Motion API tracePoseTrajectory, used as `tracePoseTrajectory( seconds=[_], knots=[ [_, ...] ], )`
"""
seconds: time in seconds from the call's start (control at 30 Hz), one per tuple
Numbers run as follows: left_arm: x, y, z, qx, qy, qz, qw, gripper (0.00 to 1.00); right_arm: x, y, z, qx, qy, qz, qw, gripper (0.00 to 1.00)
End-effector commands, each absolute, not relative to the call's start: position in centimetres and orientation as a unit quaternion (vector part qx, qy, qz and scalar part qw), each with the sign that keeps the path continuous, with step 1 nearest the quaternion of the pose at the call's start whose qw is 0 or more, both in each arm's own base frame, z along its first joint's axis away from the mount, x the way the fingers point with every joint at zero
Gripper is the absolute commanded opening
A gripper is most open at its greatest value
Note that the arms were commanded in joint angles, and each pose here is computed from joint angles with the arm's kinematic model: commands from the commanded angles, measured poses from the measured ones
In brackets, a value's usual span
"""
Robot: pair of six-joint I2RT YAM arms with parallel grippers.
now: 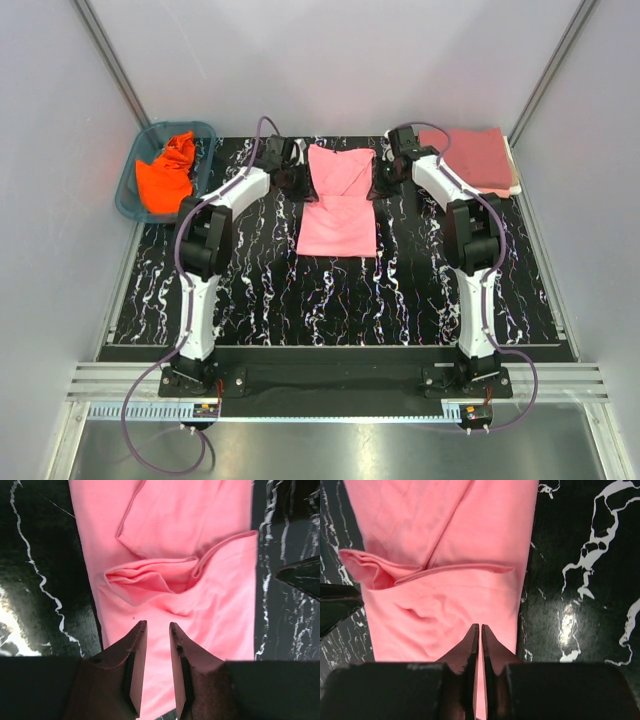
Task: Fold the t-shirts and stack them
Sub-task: Fold the tshirt
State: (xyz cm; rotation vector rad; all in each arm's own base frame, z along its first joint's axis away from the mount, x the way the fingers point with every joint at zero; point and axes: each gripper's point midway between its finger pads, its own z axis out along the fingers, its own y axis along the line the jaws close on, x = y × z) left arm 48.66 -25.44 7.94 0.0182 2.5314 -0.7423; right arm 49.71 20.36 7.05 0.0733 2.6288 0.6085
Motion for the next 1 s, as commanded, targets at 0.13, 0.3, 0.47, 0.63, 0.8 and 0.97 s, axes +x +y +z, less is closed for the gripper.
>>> tracePoseTrajectory(
  seconds=[0.13, 0.3, 0.47, 0.63, 0.8, 0.97],
  knots=[
    [52.8, -25.0, 5.7, 0.022, 0.925, -0.257, 0.279, 0.29, 52.8, 20.0, 4.3, 0.022, 0.949, 0.21, 0.233, 0.11],
    [55.2, -23.5, 4.2, -0.01, 0.928, -0.249, 0.278, 0.29, 54.2, 17.3, 2.8, 0.048, 0.955, 0.16, 0.245, 0.1],
    [54.5, -23.7, 2.1, -0.021, 0.935, -0.256, 0.245, 0.29, 54.8, 16.3, 1.7, 0.062, 0.957, 0.142, 0.246, 0.06],
    [54.3, -24.4, 4.6, -0.008, 0.925, -0.284, 0.253, 0.32, 55.2, 16.3, 3.1, 0.066, 0.953, 0.146, 0.259, 0.04],
    [53.3, -25.1, 11.1, 0.007, 0.903, -0.332, 0.273, 0.4, 55.5, 17.7, 8.5, 0.061, 0.937, 0.189, 0.286, 0.21],
    [51.3, -23.5, 16.5, 0.008, 0.896, -0.314, 0.314, 0.43, 53.0, 17.6, 13.3, 0.068, 0.929, 0.212, 0.296, 0.26]
  ],
)
